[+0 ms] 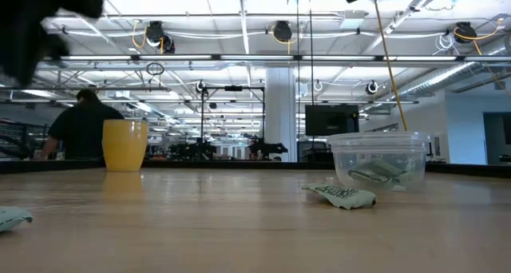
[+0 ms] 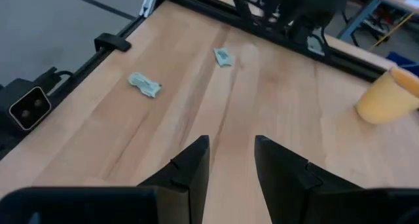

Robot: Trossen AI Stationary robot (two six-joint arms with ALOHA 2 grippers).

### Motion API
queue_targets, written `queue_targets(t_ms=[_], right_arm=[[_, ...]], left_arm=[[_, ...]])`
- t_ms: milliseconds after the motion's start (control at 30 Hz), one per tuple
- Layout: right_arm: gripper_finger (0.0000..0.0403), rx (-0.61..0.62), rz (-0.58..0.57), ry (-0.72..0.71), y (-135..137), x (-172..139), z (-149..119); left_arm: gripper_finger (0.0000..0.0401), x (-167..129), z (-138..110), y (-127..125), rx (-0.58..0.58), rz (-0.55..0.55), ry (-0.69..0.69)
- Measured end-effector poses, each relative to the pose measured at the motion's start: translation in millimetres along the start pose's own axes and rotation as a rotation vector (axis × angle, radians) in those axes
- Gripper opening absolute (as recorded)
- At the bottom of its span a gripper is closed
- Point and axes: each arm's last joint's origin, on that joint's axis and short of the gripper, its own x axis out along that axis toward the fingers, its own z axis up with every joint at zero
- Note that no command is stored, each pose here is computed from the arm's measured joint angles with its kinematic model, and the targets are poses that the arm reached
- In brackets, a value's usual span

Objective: Pick and place Stevia / Truvia into bins
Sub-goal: Put the stevia packet into the transparent container

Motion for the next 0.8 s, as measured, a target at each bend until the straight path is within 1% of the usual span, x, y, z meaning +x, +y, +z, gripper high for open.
queue_targets(t_ms=[67,100,200,267,300,367,533,700,800], right_arm=[[0.0114,-0.007,-0.020,0.004,-1,0,0],[0.0114,-0.007,-0.032,0.006,-1,0,0],[0.0114,-0.009,-0.077,0.013,-2,0,-1],[0.0114,-0.007,-0.082,0.013,-4,0,-1],[0.0114,-0.006,-0.084,0.014,-5,1,-1],[0.0114,-0.004,-0.087,0.015,-6,1,-1],[0.0114,0.000,-0.092,0.019,-8,2,-2],[0.0114,-0.004,-0.091,0.031,-8,2,-3],[0.0114,-0.008,-0.089,0.039,-8,2,-4]], left_arm=[[0.0104,23,-14,0,-0.015,-0.047,0.078],[0.0104,34,-20,-1,-0.020,-0.073,0.093],[0.0104,60,-31,-2,-0.063,-0.143,0.061],[0.0104,70,-33,-5,-0.058,-0.191,0.028],[0.0104,73,-34,-6,-0.050,-0.197,0.016],[0.0104,77,-37,-5,-0.040,-0.166,0.006],[0.0104,84,-41,-2,0.011,-0.092,0.043],[0.0104,88,-40,-1,0.083,-0.069,0.036],[0.0104,91,-41,-2,0.100,-0.061,0.047]])
